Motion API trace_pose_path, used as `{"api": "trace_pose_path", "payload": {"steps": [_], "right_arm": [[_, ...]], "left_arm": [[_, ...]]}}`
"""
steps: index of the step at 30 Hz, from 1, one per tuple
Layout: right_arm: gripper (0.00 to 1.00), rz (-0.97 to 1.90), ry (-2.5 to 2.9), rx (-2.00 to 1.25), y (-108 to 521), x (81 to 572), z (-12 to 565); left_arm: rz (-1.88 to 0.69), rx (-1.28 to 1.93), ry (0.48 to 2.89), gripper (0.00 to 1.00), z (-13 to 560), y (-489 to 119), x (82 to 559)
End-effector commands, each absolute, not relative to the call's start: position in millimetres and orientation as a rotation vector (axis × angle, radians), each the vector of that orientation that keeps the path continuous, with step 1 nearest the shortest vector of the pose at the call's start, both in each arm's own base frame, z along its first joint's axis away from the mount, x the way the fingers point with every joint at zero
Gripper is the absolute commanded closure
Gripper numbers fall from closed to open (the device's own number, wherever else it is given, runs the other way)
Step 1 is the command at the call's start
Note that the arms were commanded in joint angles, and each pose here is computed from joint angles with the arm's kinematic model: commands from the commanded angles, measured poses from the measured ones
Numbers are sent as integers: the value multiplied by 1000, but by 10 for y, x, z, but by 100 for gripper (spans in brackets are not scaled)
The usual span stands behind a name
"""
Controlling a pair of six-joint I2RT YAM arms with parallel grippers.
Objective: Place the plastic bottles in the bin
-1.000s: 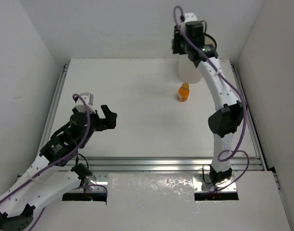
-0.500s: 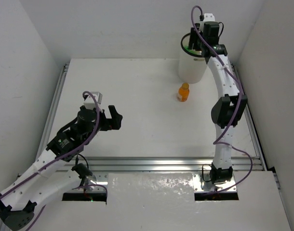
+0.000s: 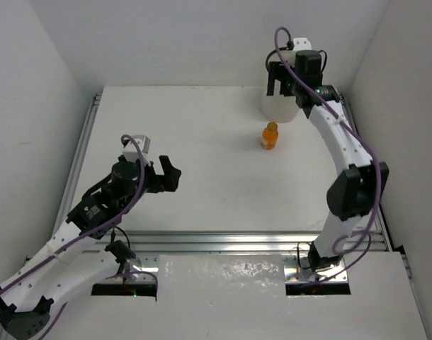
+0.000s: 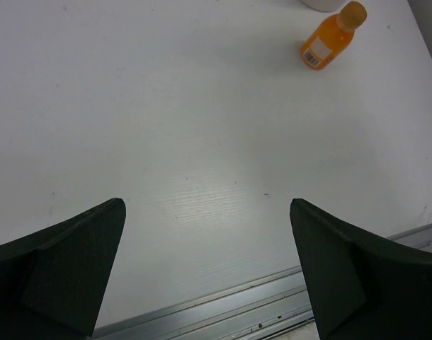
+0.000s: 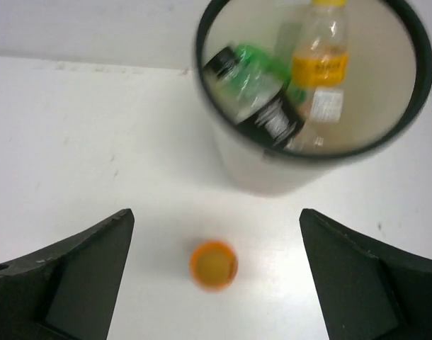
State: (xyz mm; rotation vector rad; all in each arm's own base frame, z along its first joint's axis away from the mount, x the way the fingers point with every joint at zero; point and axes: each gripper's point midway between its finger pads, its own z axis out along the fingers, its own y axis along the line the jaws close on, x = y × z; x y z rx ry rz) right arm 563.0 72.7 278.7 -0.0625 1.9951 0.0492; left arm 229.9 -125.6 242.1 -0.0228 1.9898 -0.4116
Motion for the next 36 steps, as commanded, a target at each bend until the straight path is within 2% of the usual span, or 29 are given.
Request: {"api": "trace_pose_path", "payload": {"steps": [1,3,4,6,11,21,22,24,26,32,36], "right_arm": [[1,49,1900,-98,1077,5104,3040],[1,58,1898,-76,1118,4844,2776],[1,72,1958,-78,1125,4696,2387],[1,115,1904,-54,1153,4667,2349],[1,84,1955,-83,1167,4783,1669],[3,-79,2097,-21,928,5174,797],[5,-91,2105,-24,917,5181,736],[26,-100,2119,-34,909,5140,623],[45,-100,2025,-46,907,5150,789],[67,-49,1947,-127,1027,5086,1074],[67,99,1850,-234,1356,4898,1693]], "left_arm": [[-423,-50,1927,0,2559,-1209,2337],[-428,-47,1927,0,2565,-1219,2337],[-431,-43,1930,0,2554,-1228,2335],[-432,-39,1933,0,2550,-1228,2328],[-452,-33,1917,0,2588,-1242,2312],[-458,-21,1920,0,2582,-1261,2309],[-459,-17,1922,0,2578,-1268,2312],[-458,-13,1927,0,2566,-1277,2314],[-460,-11,1926,0,2569,-1282,2319],[-459,0,1937,0,2545,-1300,2324],[-457,-7,1932,0,2550,-1287,2323]]}}
